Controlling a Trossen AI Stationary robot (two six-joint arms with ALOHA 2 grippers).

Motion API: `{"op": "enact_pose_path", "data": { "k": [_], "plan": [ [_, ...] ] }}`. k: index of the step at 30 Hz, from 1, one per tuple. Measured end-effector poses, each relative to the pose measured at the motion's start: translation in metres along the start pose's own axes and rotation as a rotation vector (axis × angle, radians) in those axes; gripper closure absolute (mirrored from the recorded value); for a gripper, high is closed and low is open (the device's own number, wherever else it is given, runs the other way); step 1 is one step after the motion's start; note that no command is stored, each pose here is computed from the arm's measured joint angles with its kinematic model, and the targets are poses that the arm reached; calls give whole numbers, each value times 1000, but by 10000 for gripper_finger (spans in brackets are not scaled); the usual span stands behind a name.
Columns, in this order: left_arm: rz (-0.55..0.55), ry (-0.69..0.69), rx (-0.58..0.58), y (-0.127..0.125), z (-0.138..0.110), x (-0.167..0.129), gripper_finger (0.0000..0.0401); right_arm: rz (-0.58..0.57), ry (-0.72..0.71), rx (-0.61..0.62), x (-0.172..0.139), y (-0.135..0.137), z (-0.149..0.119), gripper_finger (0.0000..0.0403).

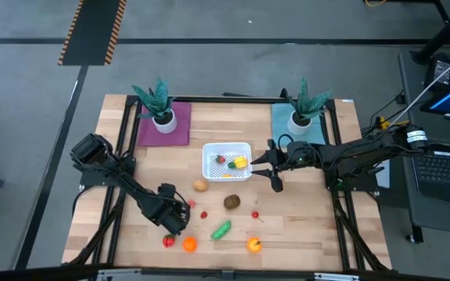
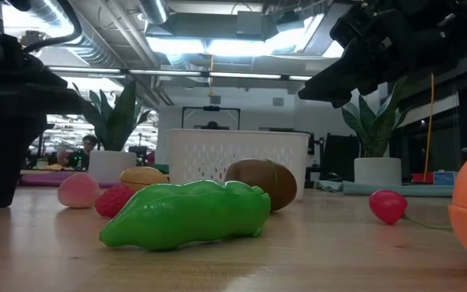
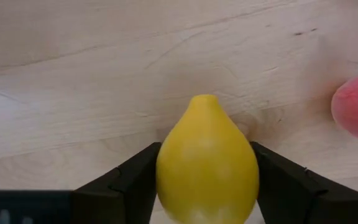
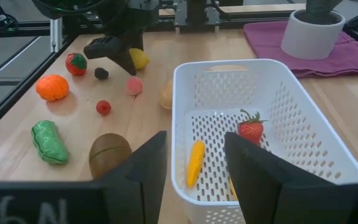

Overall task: Pick and placing Produce into tupperware
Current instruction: Put the yellow lemon into the white bin

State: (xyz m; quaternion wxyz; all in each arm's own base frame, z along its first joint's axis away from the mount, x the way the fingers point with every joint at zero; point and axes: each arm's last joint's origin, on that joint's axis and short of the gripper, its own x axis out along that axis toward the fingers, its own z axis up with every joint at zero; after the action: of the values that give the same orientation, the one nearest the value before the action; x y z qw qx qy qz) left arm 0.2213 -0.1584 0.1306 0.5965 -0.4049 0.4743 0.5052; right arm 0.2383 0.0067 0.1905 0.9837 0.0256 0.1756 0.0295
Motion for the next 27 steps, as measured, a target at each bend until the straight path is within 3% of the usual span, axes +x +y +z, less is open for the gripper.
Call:
{"op": "enact_pose_path", "data": {
  "k": [3,11,18,27],
  "plan": [
    [2,-1,2,0,0,0,204,0,0,0,0,0,0,240],
    [-7,-10,42,1,1,-1,205,0,0,-2,0,0,0,240],
    [-26,-36,155,-4,2,-6,205,0,0,-3,0,0,0,240],
    [-32,-101,218,-3,19,-57,204,0,-5,-3,0,0,1,240]
  ]
}}
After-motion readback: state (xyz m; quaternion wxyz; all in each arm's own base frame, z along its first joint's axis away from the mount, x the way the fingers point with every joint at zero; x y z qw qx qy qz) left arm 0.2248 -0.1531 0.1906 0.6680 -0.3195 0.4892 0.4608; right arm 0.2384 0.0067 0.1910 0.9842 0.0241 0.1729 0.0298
